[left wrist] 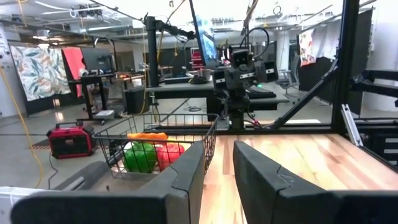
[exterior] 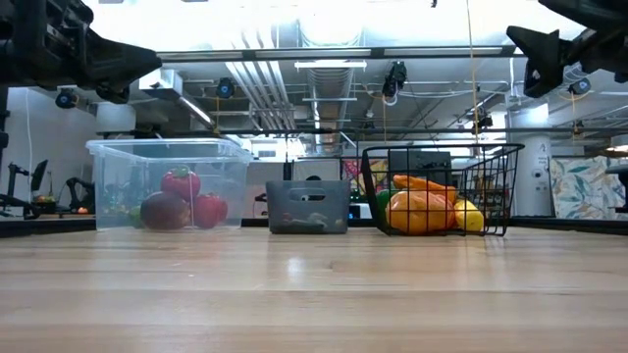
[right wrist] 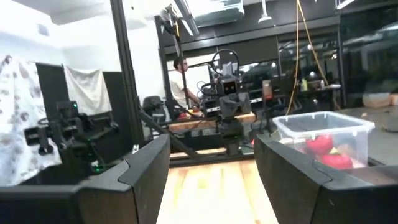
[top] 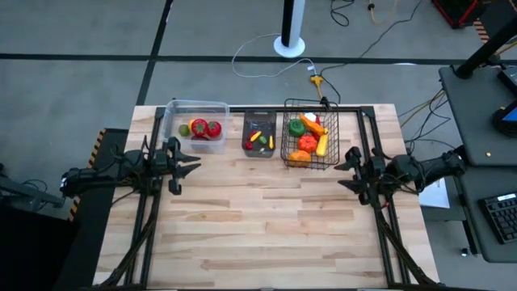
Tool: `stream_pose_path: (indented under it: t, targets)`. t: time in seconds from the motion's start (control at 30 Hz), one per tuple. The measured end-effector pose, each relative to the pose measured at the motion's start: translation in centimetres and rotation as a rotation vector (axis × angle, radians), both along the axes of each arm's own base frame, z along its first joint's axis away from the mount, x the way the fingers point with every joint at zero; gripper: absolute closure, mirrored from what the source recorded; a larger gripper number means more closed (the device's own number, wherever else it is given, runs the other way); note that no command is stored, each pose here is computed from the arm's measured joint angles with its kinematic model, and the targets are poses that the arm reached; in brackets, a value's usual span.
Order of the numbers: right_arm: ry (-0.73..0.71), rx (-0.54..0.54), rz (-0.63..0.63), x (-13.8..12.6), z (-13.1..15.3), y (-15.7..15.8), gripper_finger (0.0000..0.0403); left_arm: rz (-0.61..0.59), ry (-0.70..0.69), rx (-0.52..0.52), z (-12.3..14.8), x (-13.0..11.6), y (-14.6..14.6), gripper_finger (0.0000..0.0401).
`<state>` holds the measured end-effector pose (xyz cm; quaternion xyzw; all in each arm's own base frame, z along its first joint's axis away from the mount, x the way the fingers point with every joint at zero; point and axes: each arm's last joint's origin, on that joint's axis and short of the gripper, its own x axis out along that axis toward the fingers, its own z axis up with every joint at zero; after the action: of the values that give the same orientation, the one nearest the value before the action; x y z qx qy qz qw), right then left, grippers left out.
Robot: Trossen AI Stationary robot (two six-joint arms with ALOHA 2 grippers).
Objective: Sort produce into baskets
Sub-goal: Return to Home Position
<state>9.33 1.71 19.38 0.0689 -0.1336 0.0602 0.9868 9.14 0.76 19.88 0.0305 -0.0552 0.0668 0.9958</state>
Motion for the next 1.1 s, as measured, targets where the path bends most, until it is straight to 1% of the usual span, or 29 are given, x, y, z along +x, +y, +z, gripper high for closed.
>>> stream_pose_path:
  t: [0.1,1.1]
  targets:
    - [0.005,0.038,0.011,0.0,-0.01,0.0,0.0179,0.0,0.002,0.0,-0.02,0.0,0.0,0.0332]
    - [0.004,0.034,0.01,0.01,0.0,0.0,0.0179,0.0,0.006,0.0,-0.05,0.05,0.0,0.0332]
